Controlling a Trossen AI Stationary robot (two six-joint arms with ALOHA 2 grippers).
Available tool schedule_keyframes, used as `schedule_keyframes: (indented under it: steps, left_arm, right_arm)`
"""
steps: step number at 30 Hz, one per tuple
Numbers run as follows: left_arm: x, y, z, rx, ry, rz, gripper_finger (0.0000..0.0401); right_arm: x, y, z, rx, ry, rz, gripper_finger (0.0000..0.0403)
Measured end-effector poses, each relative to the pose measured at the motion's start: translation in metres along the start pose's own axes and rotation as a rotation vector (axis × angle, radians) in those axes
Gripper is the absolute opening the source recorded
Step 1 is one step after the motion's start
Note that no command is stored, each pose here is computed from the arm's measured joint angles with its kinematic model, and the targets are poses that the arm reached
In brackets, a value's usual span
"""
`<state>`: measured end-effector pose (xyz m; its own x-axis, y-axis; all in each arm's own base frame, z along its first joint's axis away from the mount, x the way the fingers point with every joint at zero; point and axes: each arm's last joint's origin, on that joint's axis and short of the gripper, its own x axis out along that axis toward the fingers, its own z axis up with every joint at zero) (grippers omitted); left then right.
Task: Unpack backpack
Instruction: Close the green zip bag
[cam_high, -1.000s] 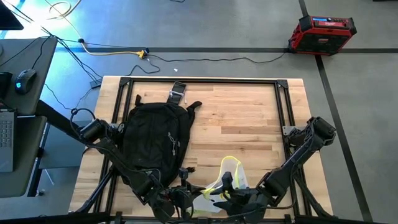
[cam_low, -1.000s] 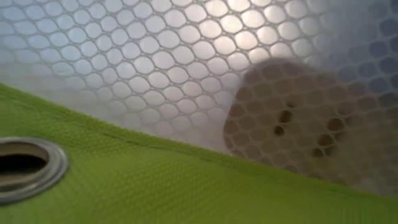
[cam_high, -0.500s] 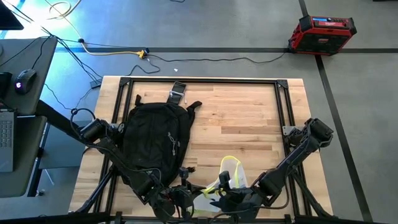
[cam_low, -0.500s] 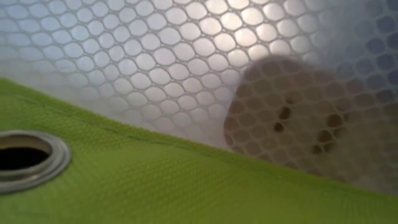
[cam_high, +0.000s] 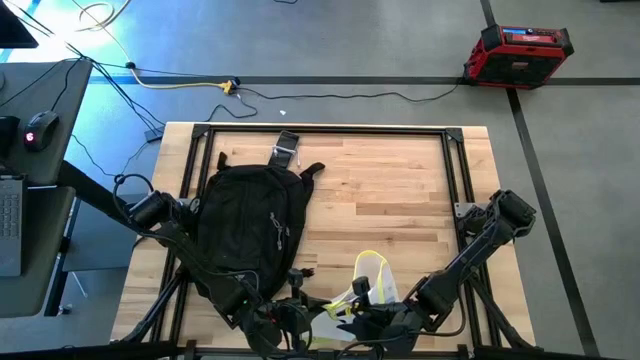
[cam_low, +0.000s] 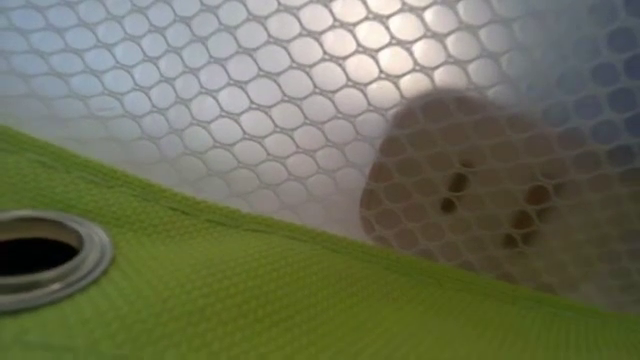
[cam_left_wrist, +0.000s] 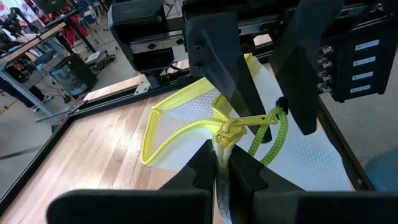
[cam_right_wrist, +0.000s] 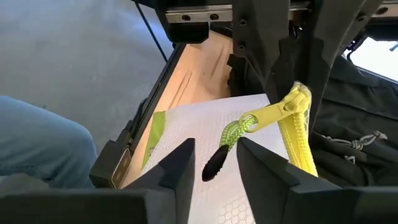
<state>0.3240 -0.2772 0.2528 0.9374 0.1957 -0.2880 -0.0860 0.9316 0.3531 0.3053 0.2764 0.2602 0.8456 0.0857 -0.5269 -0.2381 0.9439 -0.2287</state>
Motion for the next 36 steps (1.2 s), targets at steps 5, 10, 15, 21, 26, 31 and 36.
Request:
schedule_keyframes:
  steps: [5, 10, 15, 21, 26, 31, 36]
  left_arm:
    - [-0.001, 0.000, -0.002, 0.010, 0.013, -0.004, 0.0000]
    - [-0.005, -0.004, -0.002, 0.023, 0.014, -0.020, 0.0000]
    - [-0.011, -0.008, 0.000, 0.037, -0.011, -0.013, 0.0000]
    - [-0.016, -0.012, 0.003, 0.062, -0.036, -0.021, 0.0000]
    - [-0.017, -0.013, 0.003, 0.066, -0.037, -0.020, 0.0000]
    - [-0.030, -0.017, 0.005, 0.094, -0.052, 0.015, 0.0000]
    - [-0.049, -0.020, 0.010, 0.100, -0.076, 0.064, 0.0000]
  right_arm:
    - [-0.011, 0.000, 0.005, -0.013, -0.026, -0.029, 0.0020]
    - [-0.036, 0.001, 0.004, -0.043, 0.003, -0.084, 0.0005]
    - [-0.046, -0.005, -0.010, -0.040, 0.116, -0.199, 0.0003]
    - [-0.053, -0.008, -0.027, -0.020, 0.233, -0.273, 0.0002]
    - [-0.063, -0.003, -0.035, -0.020, 0.269, -0.295, 0.0001]
    - [-0.077, 0.006, -0.045, -0.024, 0.317, -0.308, 0.0000]
    - [-0.093, 0.006, -0.058, -0.019, 0.385, -0.376, 0.0000]
